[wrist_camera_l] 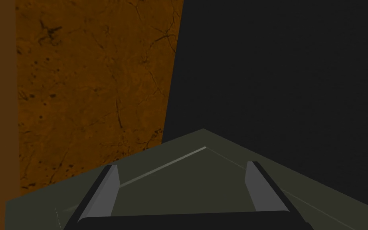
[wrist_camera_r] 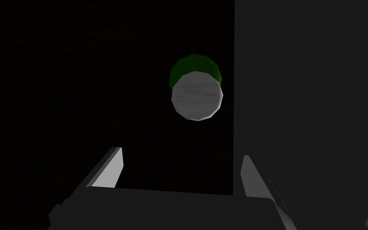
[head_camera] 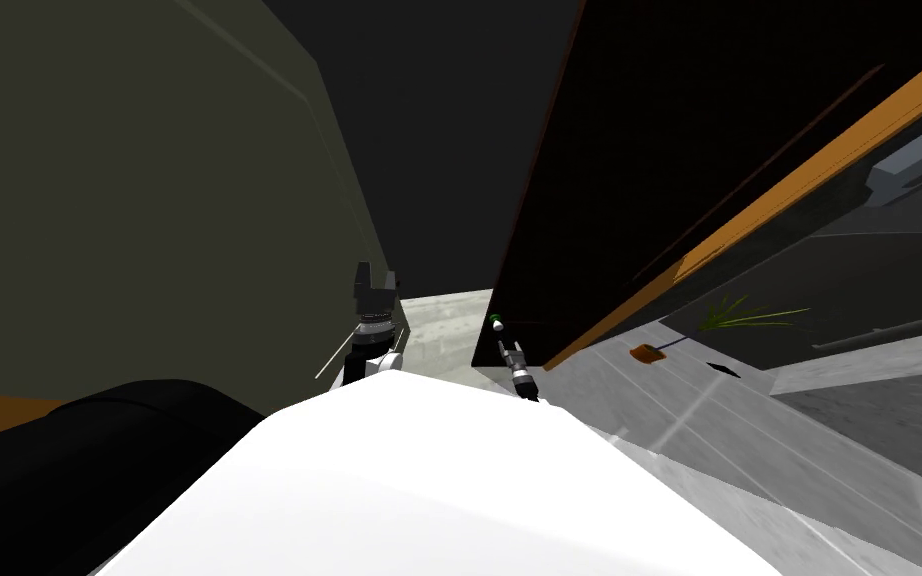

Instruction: Push the door open

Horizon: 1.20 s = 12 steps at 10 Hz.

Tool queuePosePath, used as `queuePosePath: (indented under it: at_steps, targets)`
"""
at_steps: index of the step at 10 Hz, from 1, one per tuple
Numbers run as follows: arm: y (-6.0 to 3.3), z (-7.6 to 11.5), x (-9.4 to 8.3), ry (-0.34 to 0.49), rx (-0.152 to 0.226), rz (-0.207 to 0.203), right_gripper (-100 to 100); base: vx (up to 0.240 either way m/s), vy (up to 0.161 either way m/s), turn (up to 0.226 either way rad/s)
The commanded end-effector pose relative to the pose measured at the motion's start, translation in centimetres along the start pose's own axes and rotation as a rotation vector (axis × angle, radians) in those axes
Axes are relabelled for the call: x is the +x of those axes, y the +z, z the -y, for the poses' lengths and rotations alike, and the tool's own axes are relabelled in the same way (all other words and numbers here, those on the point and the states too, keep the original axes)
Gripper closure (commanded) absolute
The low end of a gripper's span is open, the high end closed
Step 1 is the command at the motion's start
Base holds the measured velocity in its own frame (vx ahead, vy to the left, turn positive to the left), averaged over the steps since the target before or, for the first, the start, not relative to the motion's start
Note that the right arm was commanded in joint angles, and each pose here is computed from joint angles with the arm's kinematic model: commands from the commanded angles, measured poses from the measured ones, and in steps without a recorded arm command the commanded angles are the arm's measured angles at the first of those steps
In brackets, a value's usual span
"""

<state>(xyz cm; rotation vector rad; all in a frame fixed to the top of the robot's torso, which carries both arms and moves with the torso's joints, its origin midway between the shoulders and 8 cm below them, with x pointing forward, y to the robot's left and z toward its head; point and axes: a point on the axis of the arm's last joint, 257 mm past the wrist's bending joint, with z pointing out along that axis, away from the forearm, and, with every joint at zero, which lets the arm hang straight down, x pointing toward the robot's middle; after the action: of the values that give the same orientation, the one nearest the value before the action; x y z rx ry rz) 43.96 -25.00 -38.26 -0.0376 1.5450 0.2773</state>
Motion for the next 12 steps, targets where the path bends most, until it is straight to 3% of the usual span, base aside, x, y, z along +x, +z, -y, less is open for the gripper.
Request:
queuePosePath:
  at_steps: [1, 5, 6, 12]
  targets:
    - [-0.08, -0.37, 0.33, -0.053, -0.014, -0.012, -100, -0.039, 0.034, -0.108]
    - [-0.22, -1.23, 1.06, -0.143, -0.045, -0.034, -100, -0.043, 0.039, -0.121]
    - [-0.18, -1.08, 0.93, -0.127, -0.040, -0.030, -100, -0.021, 0.016, -0.022]
    - [0.10, -1.18, 1.08, -0.134, -0.023, -0.029, -100, 0.191, 0.037, 0.028]
